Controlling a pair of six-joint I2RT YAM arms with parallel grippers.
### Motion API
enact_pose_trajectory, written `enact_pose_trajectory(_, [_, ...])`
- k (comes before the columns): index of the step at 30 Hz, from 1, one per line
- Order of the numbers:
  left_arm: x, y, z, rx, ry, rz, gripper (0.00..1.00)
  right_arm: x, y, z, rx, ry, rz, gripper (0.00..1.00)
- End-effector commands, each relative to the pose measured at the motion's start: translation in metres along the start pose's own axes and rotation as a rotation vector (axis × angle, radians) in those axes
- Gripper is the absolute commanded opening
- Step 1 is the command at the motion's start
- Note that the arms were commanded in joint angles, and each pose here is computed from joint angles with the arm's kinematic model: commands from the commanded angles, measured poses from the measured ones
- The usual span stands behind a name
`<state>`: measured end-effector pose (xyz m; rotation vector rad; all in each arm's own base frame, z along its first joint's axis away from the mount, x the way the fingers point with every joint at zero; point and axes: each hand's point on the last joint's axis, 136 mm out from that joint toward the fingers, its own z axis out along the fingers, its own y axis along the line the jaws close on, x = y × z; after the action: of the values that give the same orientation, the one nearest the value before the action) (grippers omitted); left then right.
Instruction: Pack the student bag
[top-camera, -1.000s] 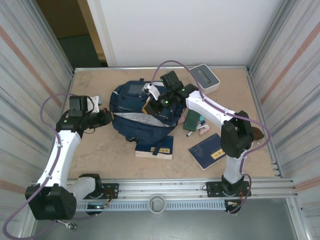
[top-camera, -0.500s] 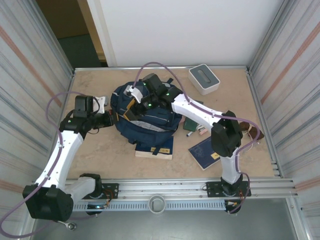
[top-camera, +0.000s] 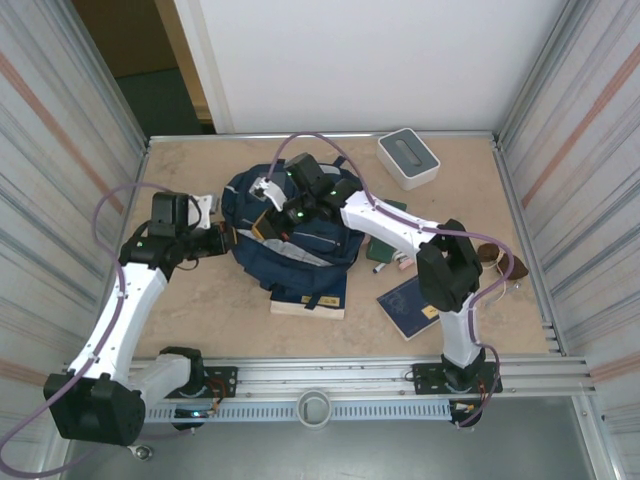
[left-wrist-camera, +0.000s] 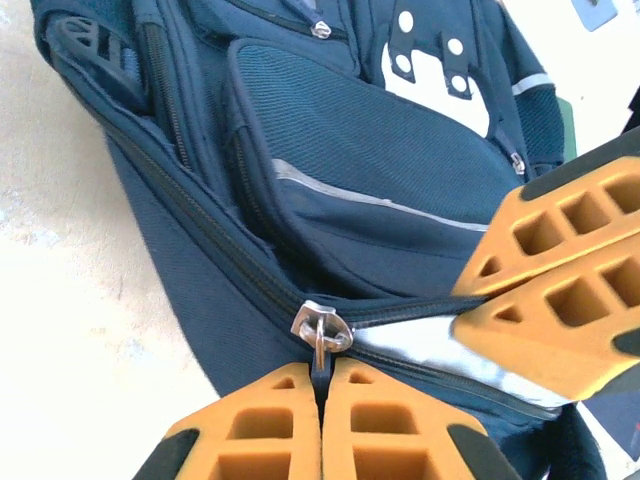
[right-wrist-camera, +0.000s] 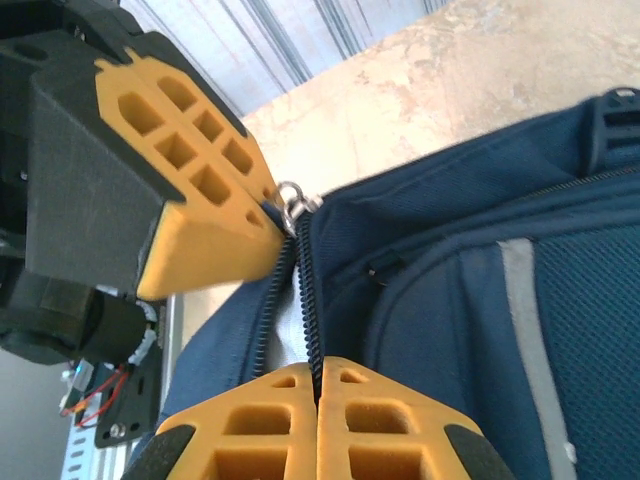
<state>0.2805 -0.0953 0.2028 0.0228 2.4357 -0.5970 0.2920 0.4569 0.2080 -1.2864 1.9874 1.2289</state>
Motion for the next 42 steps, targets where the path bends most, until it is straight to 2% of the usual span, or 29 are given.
enact_pose_trajectory(1, [-0.020, 0.027, -0.021, -0.132, -0.077, -0.014, 0.00, -0.008, 0.000, -0.041, 0.018, -0.045, 0.003, 0.00])
enact_pose_trajectory(8, [-0.030, 0.062, -0.039, -0.222, -0.122, -0.107, 0.00, -0.006, 0.008, -0.074, -0.001, -0.062, -0.032, 0.00])
enact_pose_trajectory(16, [-0.041, 0.087, -0.043, -0.267, -0.141, -0.172, 0.00, 0.000, 0.009, -0.106, 0.021, -0.077, -0.045, 0.00])
enact_pose_trajectory(18, [-0.044, 0.087, -0.040, -0.254, -0.132, -0.175, 0.00, -0.001, 0.007, -0.108, 0.033, -0.092, -0.038, 0.00])
enact_pose_trajectory(23, [-0.041, 0.063, -0.029, -0.124, -0.116, -0.175, 0.00, -0.012, -0.011, -0.098, 0.092, -0.131, 0.018, 0.00])
enact_pose_trajectory(24, [-0.037, 0.056, -0.025, -0.098, -0.110, -0.173, 0.03, -0.013, -0.014, -0.097, 0.097, -0.135, 0.025, 0.00])
enact_pose_trajectory(26, [-0.024, 0.036, -0.012, -0.015, -0.081, -0.155, 0.19, -0.017, -0.017, -0.094, 0.099, -0.138, 0.036, 0.00])
enact_pose_trajectory(28, [-0.010, 0.024, 0.001, 0.021, -0.055, -0.147, 0.29, -0.020, -0.020, -0.094, 0.103, -0.136, 0.036, 0.00])
enact_pose_trajectory(32, [0.004, 0.012, 0.025, 0.088, -0.074, -0.156, 0.42, -0.022, -0.022, -0.094, 0.087, -0.127, 0.040, 0.00])
enact_pose_trajectory(35, [-0.001, 0.012, 0.036, 0.133, -0.144, -0.162, 0.51, -0.021, -0.022, -0.093, 0.075, -0.115, 0.042, 0.00])
enact_pose_trajectory(42, [-0.013, 0.010, 0.054, 0.240, -0.270, -0.064, 0.57, -0.022, -0.024, -0.097, 0.055, -0.102, 0.049, 0.00])
